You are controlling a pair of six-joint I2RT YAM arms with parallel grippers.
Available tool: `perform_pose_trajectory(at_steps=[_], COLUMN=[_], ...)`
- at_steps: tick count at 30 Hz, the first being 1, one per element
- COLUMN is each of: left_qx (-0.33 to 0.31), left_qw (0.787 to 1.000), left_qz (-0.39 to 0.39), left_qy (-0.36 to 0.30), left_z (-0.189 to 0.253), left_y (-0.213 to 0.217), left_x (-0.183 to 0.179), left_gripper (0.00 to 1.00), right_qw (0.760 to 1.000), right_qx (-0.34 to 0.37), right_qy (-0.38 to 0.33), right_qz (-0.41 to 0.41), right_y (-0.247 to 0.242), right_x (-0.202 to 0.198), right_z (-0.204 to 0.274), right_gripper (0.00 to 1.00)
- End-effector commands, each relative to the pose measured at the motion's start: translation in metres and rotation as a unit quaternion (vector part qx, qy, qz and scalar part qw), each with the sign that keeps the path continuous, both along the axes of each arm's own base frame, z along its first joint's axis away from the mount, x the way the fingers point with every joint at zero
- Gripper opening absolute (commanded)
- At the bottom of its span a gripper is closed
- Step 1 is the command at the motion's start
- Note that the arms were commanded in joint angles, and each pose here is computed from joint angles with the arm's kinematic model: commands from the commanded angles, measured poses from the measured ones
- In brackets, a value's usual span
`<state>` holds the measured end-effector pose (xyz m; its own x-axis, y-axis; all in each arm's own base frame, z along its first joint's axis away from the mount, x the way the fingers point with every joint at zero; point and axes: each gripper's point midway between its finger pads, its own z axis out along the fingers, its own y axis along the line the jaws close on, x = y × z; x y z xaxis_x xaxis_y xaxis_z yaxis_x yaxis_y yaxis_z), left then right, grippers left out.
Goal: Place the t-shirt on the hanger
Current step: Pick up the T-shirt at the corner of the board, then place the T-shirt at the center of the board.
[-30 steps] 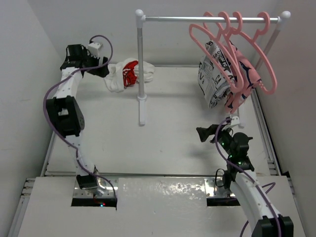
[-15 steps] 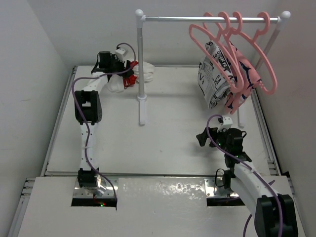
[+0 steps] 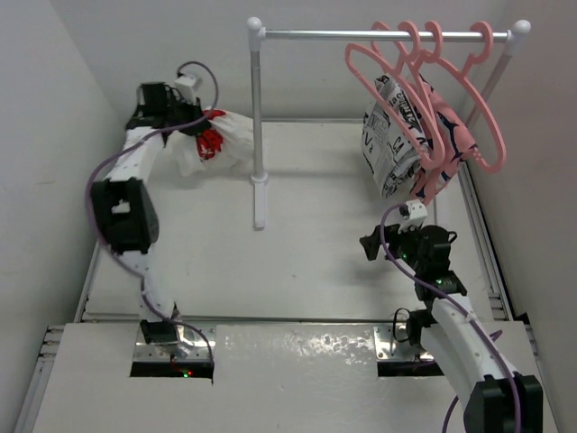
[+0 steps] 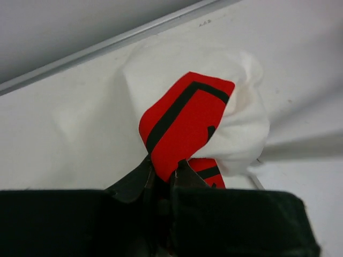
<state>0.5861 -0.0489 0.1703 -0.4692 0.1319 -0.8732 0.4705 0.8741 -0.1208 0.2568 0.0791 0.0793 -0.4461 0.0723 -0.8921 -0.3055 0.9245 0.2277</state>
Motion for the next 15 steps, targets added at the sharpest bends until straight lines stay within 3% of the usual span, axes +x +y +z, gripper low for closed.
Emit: perform_pose_trajectory(at_steps=[1,2,3,5,6,8,11,13,15], left_qx=[0.022,0.029,0.025,0.043,0.035,0.053,0.009,-0.029,-0.078], left_qw=[0.99,0.988,0.992,0.973,0.973,0.951,0.943,0.932,0.93], left_qz=[-0.024,-0.041,-0.064,-0.15,-0.184,-0.249,-0.274,-0.284,-0.273], left_qy=[-0.14,-0.143,-0.11,-0.169,-0.136,-0.175,-0.187,-0.221,-0.235], left_z=[0.17,0.175,0.152,0.184,0.166,0.18,0.187,0.198,0.218], left_y=[0.013,0.008,0.0,-0.024,-0.035,-0.06,-0.096,-0.119,-0.133], left_x=[-0.089,-0.111,-0.137,-0.197,-0.226,-0.274,-0.316,-0.32,-0.323], left_gripper=[0.0,0.0,0.0,0.0,0.0,0.0,0.0,0.0,0.0], right_qw=[0.999,0.998,0.998,0.997,0.997,0.996,0.996,0.997,0.999], right_qx=[0.001,0.004,0.01,0.018,0.021,0.028,0.03,0.033,0.015], right_qy=[-0.039,-0.043,-0.044,-0.048,-0.047,-0.055,-0.034,-0.028,0.026], right_qz=[0.034,0.04,0.052,0.06,0.062,0.07,0.073,0.066,0.031], right_y=[0.01,0.012,0.016,0.021,0.021,0.025,0.026,0.025,0.012], right_x=[0.005,0.005,0.003,0.003,0.003,0.003,-0.002,-0.001,-0.008], right_z=[0.033,0.038,0.041,0.054,0.057,0.071,0.078,0.094,0.084], right_gripper=[0.99,0.99,0.99,0.99,0.99,0.99,0.99,0.99,0.99])
